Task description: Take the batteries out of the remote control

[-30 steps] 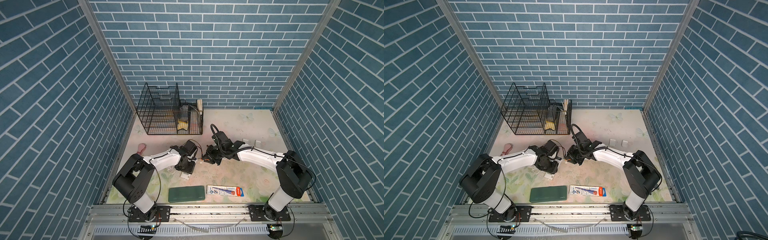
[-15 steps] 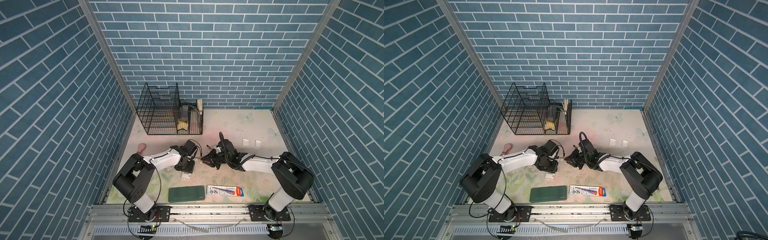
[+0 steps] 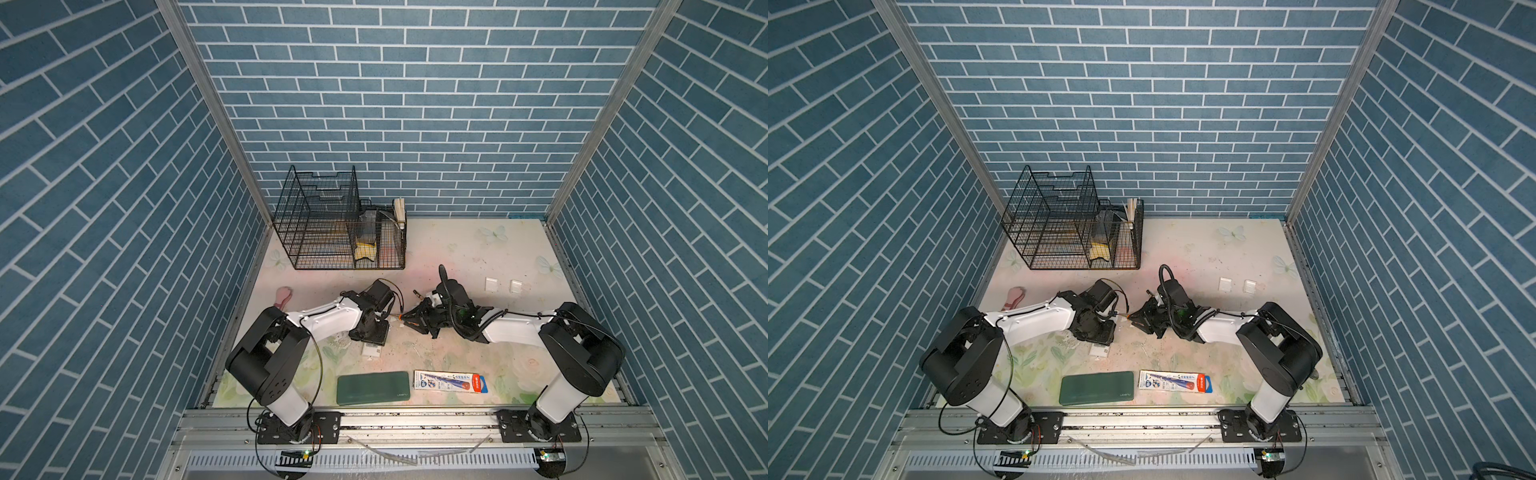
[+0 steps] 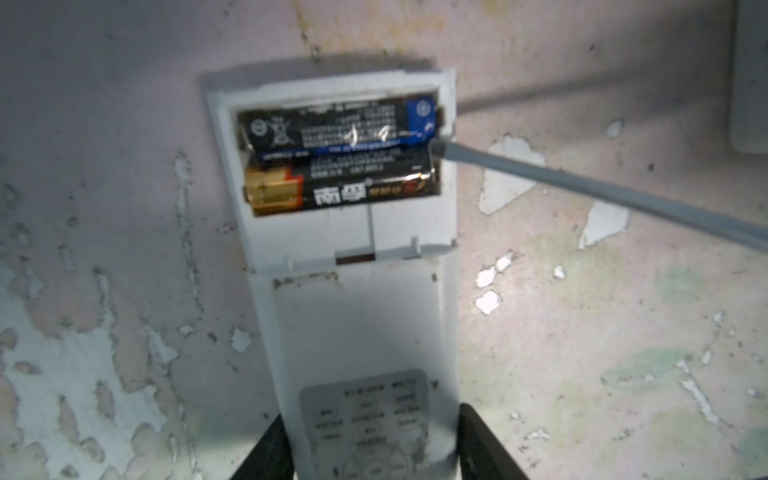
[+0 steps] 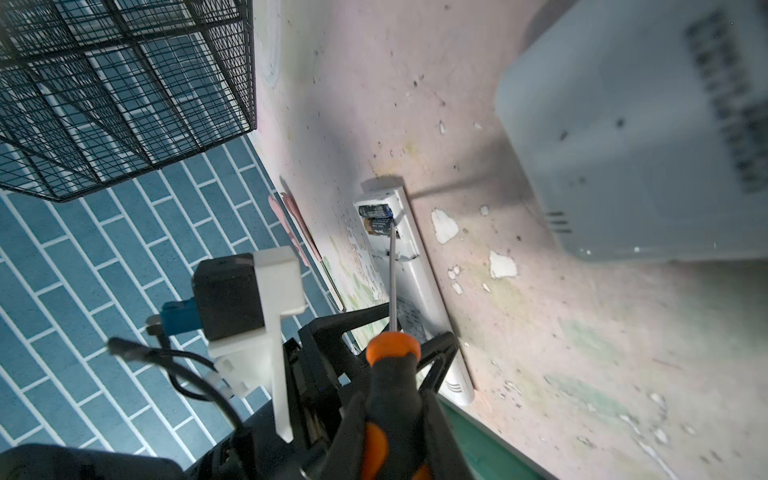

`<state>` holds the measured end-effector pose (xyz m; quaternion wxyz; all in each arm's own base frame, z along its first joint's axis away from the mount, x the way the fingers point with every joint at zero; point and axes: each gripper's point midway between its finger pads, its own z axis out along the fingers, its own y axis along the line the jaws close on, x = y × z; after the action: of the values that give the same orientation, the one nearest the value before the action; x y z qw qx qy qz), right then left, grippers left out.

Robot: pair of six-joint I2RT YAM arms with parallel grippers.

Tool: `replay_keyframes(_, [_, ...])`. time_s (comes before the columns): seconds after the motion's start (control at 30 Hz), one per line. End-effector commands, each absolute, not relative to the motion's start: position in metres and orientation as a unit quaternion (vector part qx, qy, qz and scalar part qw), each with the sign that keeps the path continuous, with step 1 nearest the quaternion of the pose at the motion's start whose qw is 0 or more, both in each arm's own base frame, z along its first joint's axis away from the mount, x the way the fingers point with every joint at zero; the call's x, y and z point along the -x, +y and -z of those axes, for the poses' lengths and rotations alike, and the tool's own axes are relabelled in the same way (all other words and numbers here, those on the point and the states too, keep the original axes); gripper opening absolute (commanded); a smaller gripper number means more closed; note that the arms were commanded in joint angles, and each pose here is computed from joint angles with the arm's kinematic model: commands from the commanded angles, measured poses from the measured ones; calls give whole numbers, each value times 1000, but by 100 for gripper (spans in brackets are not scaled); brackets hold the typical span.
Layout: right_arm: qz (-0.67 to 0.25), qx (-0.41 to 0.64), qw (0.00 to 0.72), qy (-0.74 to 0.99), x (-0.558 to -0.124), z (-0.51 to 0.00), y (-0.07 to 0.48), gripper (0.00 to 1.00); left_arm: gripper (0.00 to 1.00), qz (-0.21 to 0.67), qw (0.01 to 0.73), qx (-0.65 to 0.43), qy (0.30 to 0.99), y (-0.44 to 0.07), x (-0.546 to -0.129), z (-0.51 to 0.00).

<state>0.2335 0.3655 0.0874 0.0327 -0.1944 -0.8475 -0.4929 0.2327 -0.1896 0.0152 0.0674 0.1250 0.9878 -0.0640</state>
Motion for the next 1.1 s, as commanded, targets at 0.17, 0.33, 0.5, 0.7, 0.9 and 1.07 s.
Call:
replay_keyframes(0.17, [535,142,-10,-833,-250,-128,395,0,49,55,23,-220,974,-195,-209,15])
replay_keyframes(0.33, [537,127,-16,-834,-252,-141,399,0,49,56,23,-225,973,-196,-208,15])
replay_keyframes(0.5, [542,118,-18,-832,-254,-150,403,0,48,57,24,-226,972,-197,-207,14])
replay_keyframes(0.7, [547,103,-33,-830,-255,-166,403,0,48,57,24,-226,972,-197,-207,14])
replay_keyframes(0.9, [551,103,-41,-827,-256,-169,402,0,48,57,24,-227,972,-197,-207,14])
replay_keyframes(1.07, [555,103,-52,-824,-258,-175,401,0,48,57,25,-227,972,-198,-207,14])
